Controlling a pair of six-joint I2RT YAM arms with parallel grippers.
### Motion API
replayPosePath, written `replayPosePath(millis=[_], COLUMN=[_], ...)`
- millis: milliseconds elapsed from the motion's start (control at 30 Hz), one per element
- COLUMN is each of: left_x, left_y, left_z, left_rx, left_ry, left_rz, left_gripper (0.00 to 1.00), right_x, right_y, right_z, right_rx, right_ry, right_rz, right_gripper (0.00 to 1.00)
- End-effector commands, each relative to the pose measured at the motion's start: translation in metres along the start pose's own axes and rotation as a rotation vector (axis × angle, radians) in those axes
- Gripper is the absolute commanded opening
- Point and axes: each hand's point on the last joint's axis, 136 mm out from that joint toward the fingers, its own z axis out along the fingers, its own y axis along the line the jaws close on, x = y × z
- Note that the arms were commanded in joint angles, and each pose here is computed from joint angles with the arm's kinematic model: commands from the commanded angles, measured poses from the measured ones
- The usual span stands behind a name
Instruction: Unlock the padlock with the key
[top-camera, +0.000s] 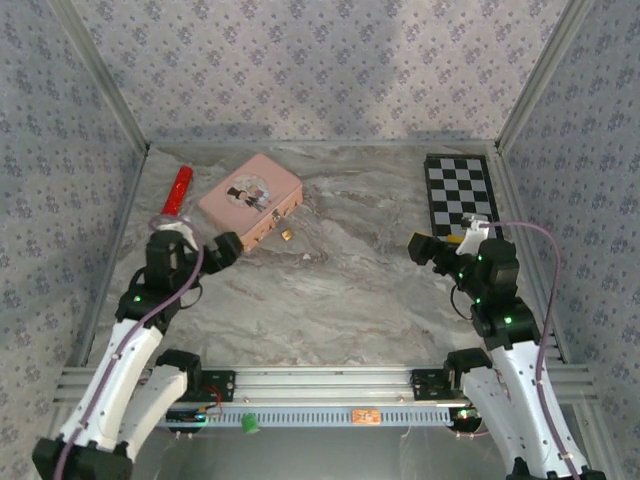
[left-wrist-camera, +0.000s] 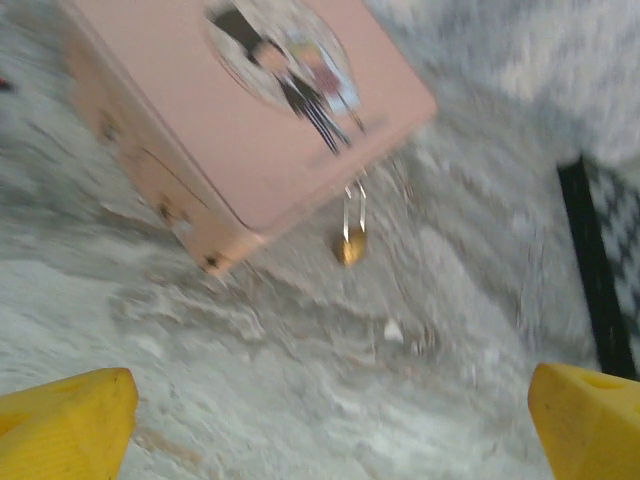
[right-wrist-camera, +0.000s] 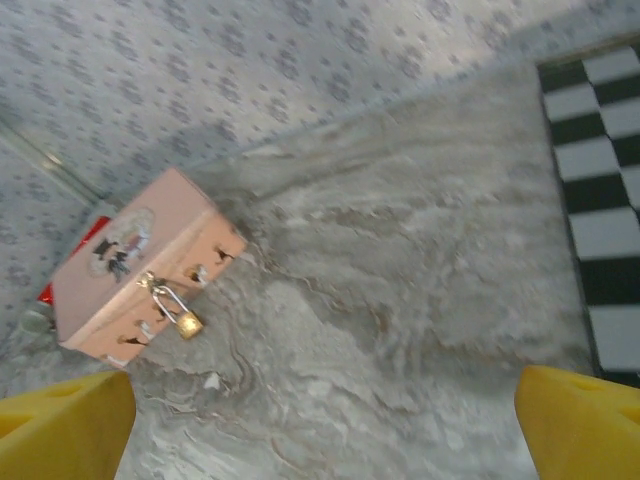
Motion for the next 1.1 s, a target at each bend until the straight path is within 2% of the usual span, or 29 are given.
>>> replayPosePath(millis=[0, 233, 433, 533, 767, 933, 1067], left_x=[0.016, 0.048, 0.051, 0.053, 0.061, 0.063, 0.062], left_y=[-0.025, -0.043, -0.035, -0.029, -0.016, -0.017, -0.019], left_z=[0.008, 0.032, 0.042, 0.046, 0.051, 0.048, 0.045], left_rx=[0.045, 0.041, 0.005, -0.007, -0.017, 0.005, 0.015], left_ry=[0.021, 0.108, 0.099, 0.084, 0.051, 0.046, 0.036], left_rz=[0.157, 0.319, 0.389, 0.415, 0.46, 0.449, 0.444], left_gripper=[1.0, 1.0, 1.0, 1.0, 1.0, 1.0, 1.0], right_x=[0.02, 0.081, 0.119, 0.136, 0.192, 0.217, 0.232], right_y=[-0.021, -0.013, -0.011, -0.017, -0.033, -0.042, -0.048], right_z=[-0.012, -0.008, -0.024, -0.033, -0.042, -0.044, -0.039], right_rx=[0.171, 0.297, 0.478, 0.554, 0.609, 0.654, 0.677], right_ry=[0.118, 0.397, 0.591, 0.673, 0.86, 0.94, 0.953], right_rz=[0.071, 0.02, -0.152, -0.176, -0.05, 0.02, 0.061], right_gripper=[0.99, 0.94, 0.96, 0.96, 0.93, 0.9, 0.89])
